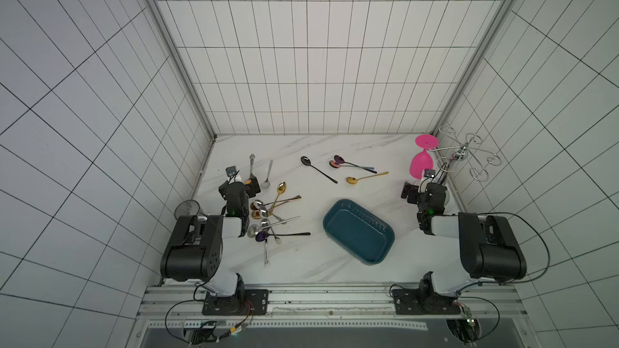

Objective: Put the spoon into the storage box
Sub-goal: Pick up the storage box at the center of the board.

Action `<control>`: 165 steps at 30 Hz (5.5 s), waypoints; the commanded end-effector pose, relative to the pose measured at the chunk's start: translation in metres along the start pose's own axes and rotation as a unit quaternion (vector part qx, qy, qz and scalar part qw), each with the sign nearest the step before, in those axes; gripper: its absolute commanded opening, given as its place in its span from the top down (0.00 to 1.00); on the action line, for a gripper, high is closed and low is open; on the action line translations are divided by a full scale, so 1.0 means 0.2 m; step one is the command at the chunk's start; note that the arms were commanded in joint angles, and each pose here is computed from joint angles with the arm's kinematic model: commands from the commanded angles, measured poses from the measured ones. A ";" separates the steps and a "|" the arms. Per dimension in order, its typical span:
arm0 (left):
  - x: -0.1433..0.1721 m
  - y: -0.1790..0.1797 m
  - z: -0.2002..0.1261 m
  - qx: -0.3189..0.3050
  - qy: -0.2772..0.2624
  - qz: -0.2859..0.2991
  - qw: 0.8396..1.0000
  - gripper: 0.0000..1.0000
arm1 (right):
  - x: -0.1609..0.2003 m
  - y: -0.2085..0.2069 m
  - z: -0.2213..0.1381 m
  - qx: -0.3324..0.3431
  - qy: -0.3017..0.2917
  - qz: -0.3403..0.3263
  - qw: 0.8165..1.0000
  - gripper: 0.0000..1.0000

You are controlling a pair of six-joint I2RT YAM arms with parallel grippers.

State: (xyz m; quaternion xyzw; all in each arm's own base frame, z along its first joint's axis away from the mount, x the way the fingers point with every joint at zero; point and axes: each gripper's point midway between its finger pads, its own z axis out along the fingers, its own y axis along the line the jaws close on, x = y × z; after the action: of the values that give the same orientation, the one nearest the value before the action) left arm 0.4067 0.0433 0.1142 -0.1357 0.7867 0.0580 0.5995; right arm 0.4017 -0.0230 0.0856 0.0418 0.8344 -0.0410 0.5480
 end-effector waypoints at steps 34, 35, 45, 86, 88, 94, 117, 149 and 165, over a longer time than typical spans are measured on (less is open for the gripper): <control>-0.27 -0.11 -0.04 0.002 -0.004 0.034 0.999 0.01 | -0.13 -0.10 -0.11 0.059 -0.007 0.020 0.998 0.01; -0.32 -0.13 -0.05 0.007 -0.001 0.033 0.999 0.01 | -0.14 -0.11 -0.13 0.061 0.007 0.025 0.998 0.01; -0.51 -0.36 -0.32 0.124 0.101 0.008 0.987 0.02 | -0.35 -0.03 -0.39 0.022 0.085 0.243 0.966 0.01; -0.51 -0.28 -0.34 0.192 0.088 -0.059 0.976 0.01 | -0.07 0.67 -0.55 -0.195 0.135 -0.030 0.971 0.01; -0.50 -0.27 -0.34 0.194 0.090 -0.062 0.975 0.01 | -0.08 0.69 -0.56 -0.202 0.147 -0.032 0.968 0.01; -0.52 -0.25 -0.35 0.191 0.084 -0.060 0.976 0.01 | -0.17 0.85 -0.72 -0.285 0.217 -0.035 0.933 0.02; -0.54 -0.19 -0.34 0.183 0.079 -0.073 0.977 0.01 | 0.25 0.94 -0.80 -0.252 0.453 -0.197 0.832 0.15; -0.58 -0.15 -0.35 0.171 0.063 -0.070 0.981 0.01 | 0.24 0.98 -0.88 -0.268 0.430 -0.321 0.800 1.00; -0.64 -0.11 -0.37 0.156 0.047 -0.062 0.985 0.01 | -0.34 1.65 -0.69 -0.374 0.396 -0.157 0.824 1.00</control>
State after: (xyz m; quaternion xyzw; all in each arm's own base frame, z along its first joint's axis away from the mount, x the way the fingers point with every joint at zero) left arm 0.3749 0.0168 0.2379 -0.0959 0.8161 -0.1209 0.5569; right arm 0.3296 0.2949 0.1858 -0.3168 0.9227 0.1642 0.1461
